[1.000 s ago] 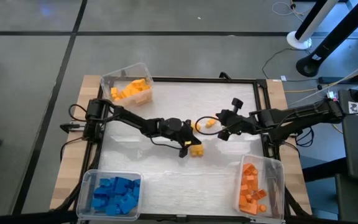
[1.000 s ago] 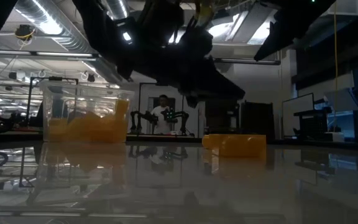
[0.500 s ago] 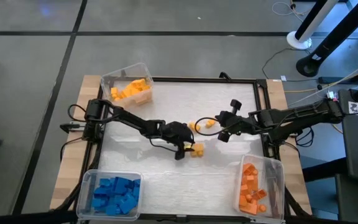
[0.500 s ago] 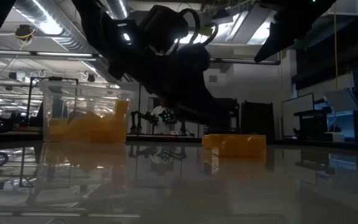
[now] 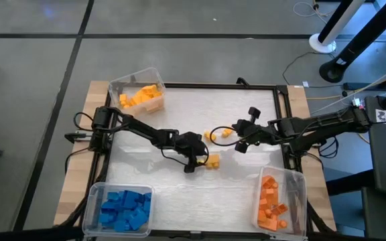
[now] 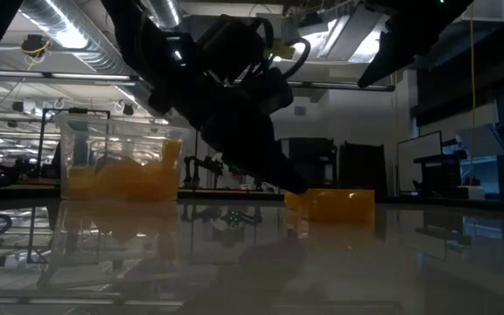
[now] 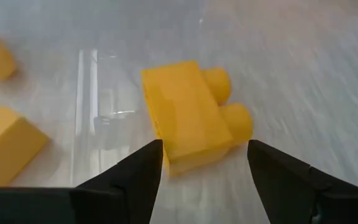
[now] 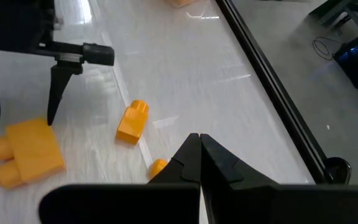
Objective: Sort blocks
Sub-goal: Put the yellow game piece into the top transparent bin
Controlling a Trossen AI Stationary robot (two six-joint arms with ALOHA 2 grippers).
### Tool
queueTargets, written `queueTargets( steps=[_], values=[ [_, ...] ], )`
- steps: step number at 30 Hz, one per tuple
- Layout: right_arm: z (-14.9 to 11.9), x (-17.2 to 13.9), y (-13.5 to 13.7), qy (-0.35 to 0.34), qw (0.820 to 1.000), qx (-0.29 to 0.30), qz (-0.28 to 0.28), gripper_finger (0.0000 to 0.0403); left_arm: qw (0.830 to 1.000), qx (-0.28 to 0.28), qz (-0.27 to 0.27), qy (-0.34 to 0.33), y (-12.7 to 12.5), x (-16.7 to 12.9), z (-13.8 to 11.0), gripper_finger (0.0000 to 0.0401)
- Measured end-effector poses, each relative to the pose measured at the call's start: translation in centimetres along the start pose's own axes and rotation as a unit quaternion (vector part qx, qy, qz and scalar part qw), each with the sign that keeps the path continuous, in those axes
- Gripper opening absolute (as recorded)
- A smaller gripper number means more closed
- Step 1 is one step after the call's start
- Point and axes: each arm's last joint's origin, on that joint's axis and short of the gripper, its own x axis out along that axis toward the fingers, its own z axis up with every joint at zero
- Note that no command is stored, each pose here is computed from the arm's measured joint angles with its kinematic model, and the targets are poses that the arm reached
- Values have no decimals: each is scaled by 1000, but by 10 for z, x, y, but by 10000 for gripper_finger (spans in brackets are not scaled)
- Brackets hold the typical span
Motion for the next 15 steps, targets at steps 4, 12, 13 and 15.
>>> queueTargets(
  steps=[4, 12, 13, 15],
  values=[
    [0, 0, 0, 0, 1000, 0, 0, 1, 1000, 16, -2, 1, 0, 4, -3, 224],
    [0, 0, 0, 0, 1000, 0, 0, 1, 999, 42, -1, -7, 2, 12, -9, 224],
    [0, 0, 0, 0, 1000, 0, 0, 1, 999, 43, -1, -5, 2, 13, -10, 224],
    [0, 0, 0, 0, 1000, 0, 0, 1, 999, 44, -1, -6, 2, 14, -10, 224]
  ],
)
